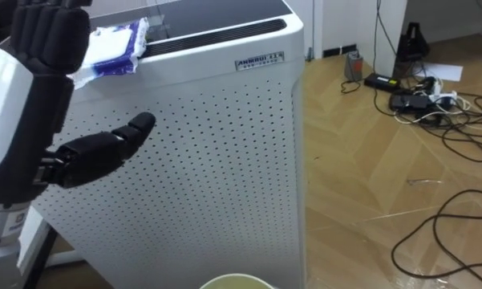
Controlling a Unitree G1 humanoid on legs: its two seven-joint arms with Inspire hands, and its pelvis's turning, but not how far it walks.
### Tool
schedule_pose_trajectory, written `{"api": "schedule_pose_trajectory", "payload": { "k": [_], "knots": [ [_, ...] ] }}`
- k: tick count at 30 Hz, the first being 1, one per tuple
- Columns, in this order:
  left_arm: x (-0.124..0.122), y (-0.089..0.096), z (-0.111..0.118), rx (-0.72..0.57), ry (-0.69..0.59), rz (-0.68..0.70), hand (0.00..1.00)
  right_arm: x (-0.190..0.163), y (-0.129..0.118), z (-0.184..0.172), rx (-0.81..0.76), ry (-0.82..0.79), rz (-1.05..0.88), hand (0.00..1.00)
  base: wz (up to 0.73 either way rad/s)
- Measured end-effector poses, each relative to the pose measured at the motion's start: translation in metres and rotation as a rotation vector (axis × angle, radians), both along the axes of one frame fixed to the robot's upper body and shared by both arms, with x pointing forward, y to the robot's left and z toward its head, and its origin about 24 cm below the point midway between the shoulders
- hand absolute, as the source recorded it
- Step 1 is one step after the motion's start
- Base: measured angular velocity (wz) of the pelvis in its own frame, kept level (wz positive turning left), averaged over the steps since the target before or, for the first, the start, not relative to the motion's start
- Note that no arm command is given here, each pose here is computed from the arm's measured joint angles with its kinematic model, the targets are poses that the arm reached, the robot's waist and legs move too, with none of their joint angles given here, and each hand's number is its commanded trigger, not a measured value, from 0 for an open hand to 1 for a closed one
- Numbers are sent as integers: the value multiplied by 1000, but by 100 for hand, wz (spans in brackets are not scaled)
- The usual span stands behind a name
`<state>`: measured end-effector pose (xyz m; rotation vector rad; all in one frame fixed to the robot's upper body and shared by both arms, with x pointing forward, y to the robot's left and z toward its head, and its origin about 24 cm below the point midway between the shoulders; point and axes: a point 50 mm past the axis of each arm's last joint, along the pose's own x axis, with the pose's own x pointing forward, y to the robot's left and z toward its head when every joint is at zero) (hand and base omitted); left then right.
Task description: Pick garbage
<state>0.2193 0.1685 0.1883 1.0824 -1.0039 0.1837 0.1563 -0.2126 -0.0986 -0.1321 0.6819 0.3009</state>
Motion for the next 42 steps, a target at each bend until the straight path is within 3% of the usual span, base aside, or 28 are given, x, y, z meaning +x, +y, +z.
{"api": "schedule_pose_trajectory", "payload": {
  "k": [17, 42],
  "knots": [
    [7, 8, -2, 29, 87, 77, 0, 4, 0, 4, -20, 2, 15, 100, -1],
    [29, 27, -28, 135, 463, 208, 0, -5, -9, 0, -56, 83, 4, 100, -1]
  ]
}}
